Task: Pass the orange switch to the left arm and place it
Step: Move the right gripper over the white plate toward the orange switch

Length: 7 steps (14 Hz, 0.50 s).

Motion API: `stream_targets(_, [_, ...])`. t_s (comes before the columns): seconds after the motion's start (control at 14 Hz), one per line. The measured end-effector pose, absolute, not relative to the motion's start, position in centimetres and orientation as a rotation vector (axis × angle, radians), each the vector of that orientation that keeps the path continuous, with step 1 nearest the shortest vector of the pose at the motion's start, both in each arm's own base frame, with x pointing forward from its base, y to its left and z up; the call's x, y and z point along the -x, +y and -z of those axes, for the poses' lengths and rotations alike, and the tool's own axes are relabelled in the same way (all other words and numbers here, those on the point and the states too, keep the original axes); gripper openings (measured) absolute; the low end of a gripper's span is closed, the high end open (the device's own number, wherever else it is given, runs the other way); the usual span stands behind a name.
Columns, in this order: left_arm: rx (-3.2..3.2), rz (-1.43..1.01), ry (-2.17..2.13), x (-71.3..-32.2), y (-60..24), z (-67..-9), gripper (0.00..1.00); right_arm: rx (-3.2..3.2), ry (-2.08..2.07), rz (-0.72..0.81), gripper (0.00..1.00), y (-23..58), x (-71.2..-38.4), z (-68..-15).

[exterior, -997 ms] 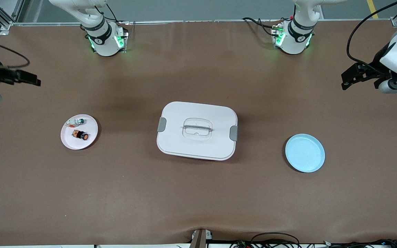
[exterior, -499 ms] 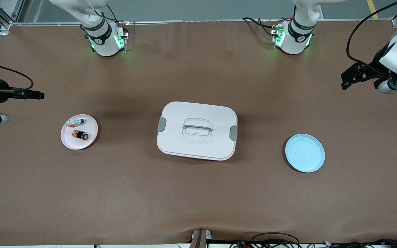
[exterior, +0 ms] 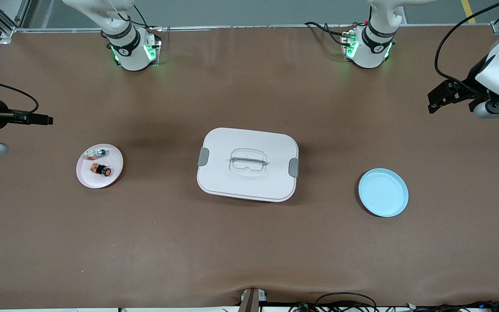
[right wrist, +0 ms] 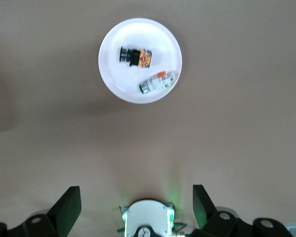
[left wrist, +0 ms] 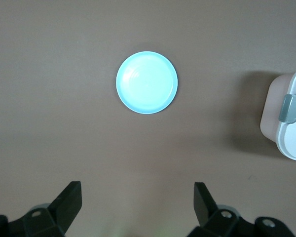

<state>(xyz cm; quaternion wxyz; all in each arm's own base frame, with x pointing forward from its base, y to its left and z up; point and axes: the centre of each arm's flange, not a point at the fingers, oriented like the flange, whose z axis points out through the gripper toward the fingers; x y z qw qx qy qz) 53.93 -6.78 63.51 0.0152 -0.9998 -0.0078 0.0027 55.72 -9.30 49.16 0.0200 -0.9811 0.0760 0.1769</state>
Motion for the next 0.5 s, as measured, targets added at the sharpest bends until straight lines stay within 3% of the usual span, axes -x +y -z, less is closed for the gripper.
stream_targets(0.21, [3.111,-0.013,-0.024,-53.9,-6.8,-63.4,1.00,3.060,0.309,-0.445,1.00,-11.3,-56.6,-42.7])
stream_targets(0.5, [3.110,-0.015,-0.024,-53.9,-6.8,-63.3,1.00,3.044,0.510,-0.453,1.00,-12.1,-56.9,-37.0])
